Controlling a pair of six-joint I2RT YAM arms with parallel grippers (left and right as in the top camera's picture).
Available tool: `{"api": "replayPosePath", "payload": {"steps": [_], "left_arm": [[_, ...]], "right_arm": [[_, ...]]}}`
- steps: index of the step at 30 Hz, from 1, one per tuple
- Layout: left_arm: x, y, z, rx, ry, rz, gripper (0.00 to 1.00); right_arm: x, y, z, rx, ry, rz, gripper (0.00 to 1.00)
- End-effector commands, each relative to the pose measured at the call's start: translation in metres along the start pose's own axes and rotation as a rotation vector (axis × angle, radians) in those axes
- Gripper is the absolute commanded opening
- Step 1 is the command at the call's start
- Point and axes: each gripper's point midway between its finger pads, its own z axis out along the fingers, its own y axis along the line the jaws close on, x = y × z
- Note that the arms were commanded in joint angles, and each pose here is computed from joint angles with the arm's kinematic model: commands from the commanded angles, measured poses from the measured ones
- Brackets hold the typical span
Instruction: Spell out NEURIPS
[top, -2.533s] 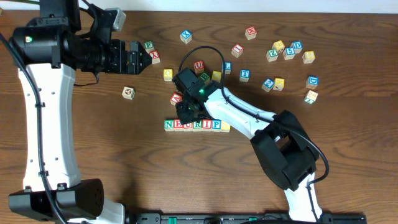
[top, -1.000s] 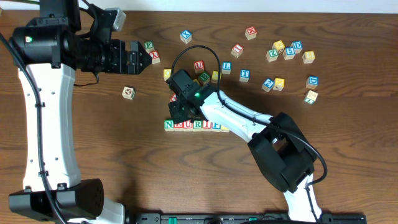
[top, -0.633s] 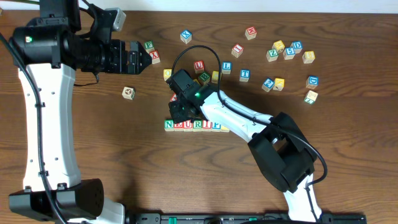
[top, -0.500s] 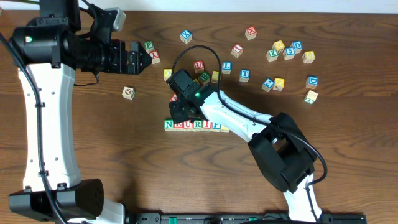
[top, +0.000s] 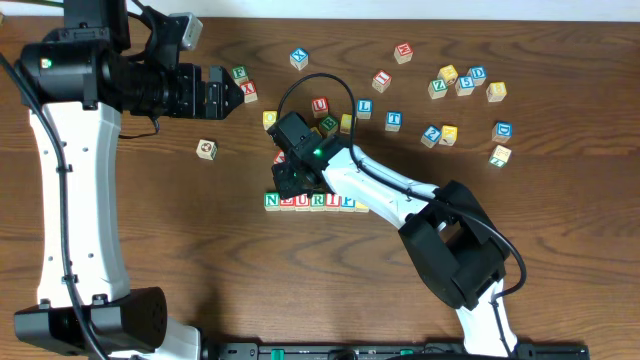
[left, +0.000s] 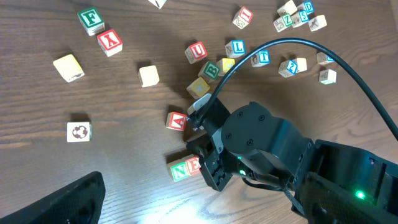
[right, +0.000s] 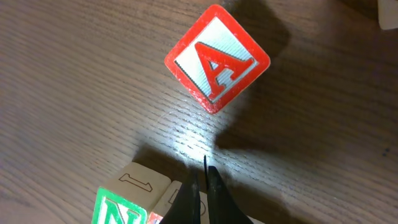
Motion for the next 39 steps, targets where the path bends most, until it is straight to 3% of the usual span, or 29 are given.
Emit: {"api": "replayPosePath", "payload": {"steps": [1, 39], "left_arm": [[-0.0031, -0.0037, -0.0068, 0.005, -0.021, 0.022, 0.98], [-0.0031, -0.0037, -0.0068, 0.005, -0.021, 0.023, 0.98]], "right_arm": [[0.0045, 0.0031, 0.0057, 0.006, 0.013, -0.002, 0.01], [0.0074, 0.0057, 0.0061, 0.006, 0.019, -0.004, 0.01]]}}
